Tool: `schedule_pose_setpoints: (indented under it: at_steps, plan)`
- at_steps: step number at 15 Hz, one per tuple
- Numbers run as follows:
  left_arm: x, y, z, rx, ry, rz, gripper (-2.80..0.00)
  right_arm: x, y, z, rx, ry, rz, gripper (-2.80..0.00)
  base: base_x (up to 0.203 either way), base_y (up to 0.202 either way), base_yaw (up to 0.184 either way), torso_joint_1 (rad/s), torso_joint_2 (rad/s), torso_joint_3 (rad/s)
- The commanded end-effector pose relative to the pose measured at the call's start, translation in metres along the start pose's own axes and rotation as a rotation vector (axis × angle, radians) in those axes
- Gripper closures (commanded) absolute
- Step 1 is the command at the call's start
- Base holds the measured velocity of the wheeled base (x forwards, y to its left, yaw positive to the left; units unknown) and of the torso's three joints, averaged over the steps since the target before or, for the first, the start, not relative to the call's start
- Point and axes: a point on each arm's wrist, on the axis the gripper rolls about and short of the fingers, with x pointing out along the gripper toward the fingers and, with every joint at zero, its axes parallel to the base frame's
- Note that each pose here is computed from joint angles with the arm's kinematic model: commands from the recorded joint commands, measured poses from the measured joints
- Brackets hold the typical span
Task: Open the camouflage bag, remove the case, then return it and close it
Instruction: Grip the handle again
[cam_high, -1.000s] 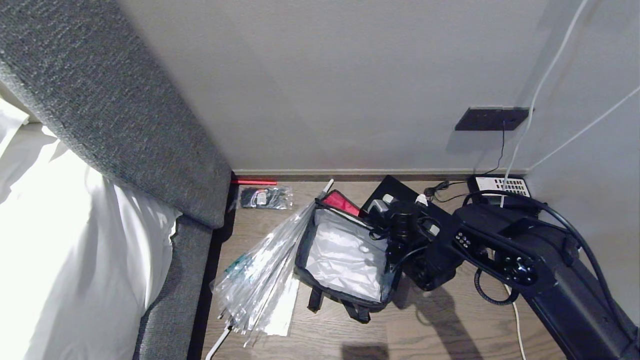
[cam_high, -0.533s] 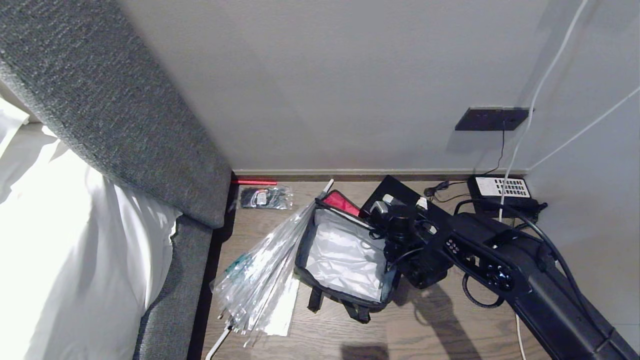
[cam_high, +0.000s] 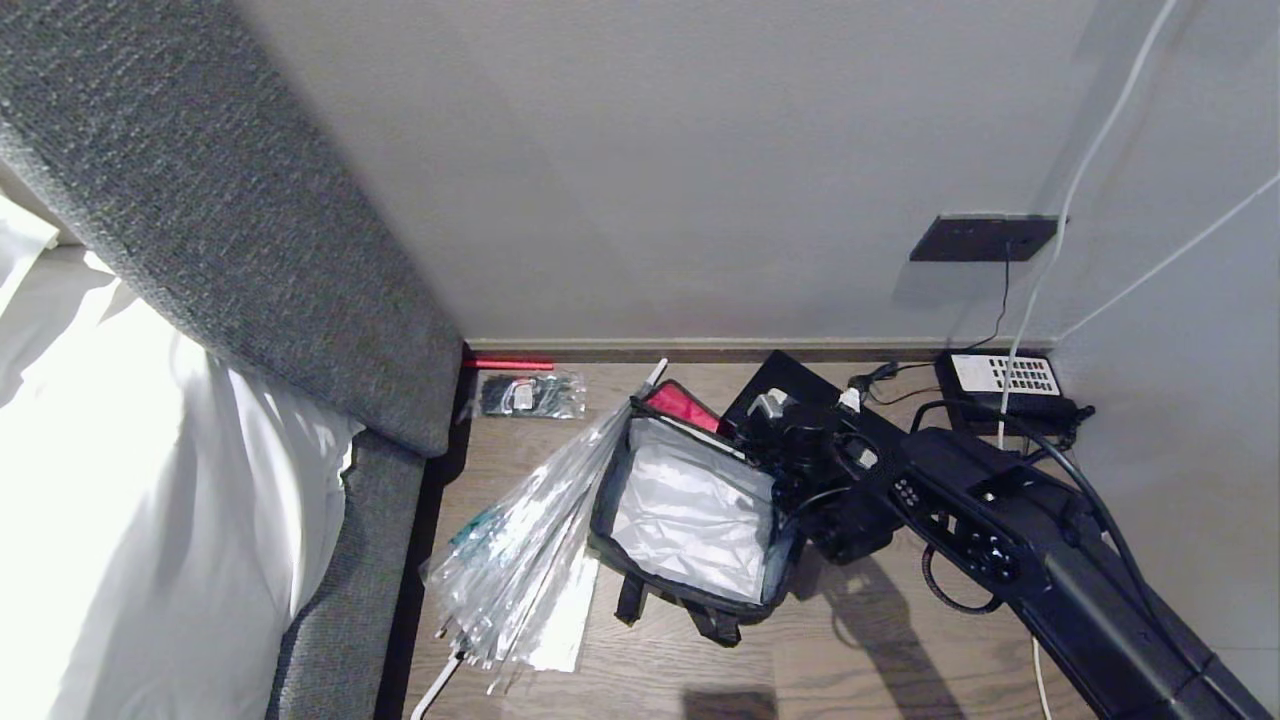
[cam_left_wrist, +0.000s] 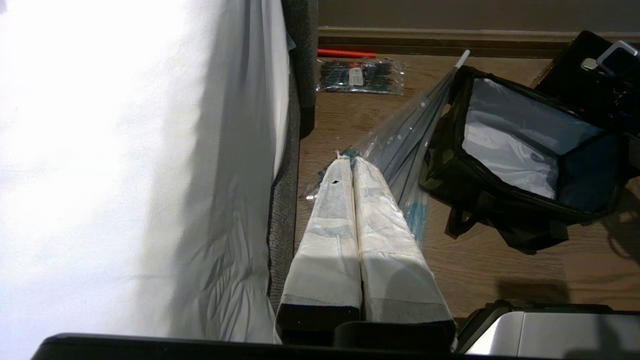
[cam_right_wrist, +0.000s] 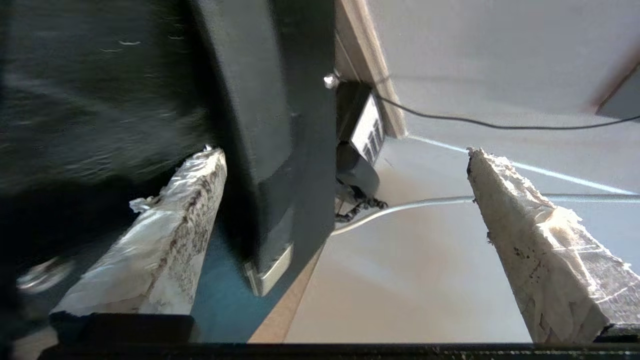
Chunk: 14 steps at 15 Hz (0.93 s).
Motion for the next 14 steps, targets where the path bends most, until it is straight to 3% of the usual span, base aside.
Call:
schedule_pose_setpoints:
  at_steps: [1, 8, 12, 14]
  plan:
    - [0.000, 0.000, 0.000, 0.000, -0.002, 0.000, 0.00, 0.007, 0.002, -0.005, -0.008, 0.018, -0.008, -2.80, 0.000, 0.000, 0.000, 0.000, 0.00, 0.000]
    - [0.000, 0.000, 0.000, 0.000, -0.004, 0.002, 0.00, 0.038, -0.012, 0.002, 0.081, 0.031, -0.087, -2.80, 0.000, 0.000, 0.000, 0.000, 0.00, 0.000]
    - [0.000, 0.000, 0.000, 0.000, -0.004, 0.002, 0.00, 0.059, -0.034, -0.006, 0.091, 0.068, -0.124, -2.80, 0.000, 0.000, 0.000, 0.000, 0.00, 0.000]
    - [0.000, 0.000, 0.000, 0.000, -0.004, 0.002, 0.00, 0.062, -0.034, -0.009, 0.065, 0.081, -0.104, -2.80, 0.000, 0.000, 0.000, 0.000, 0.00, 0.000]
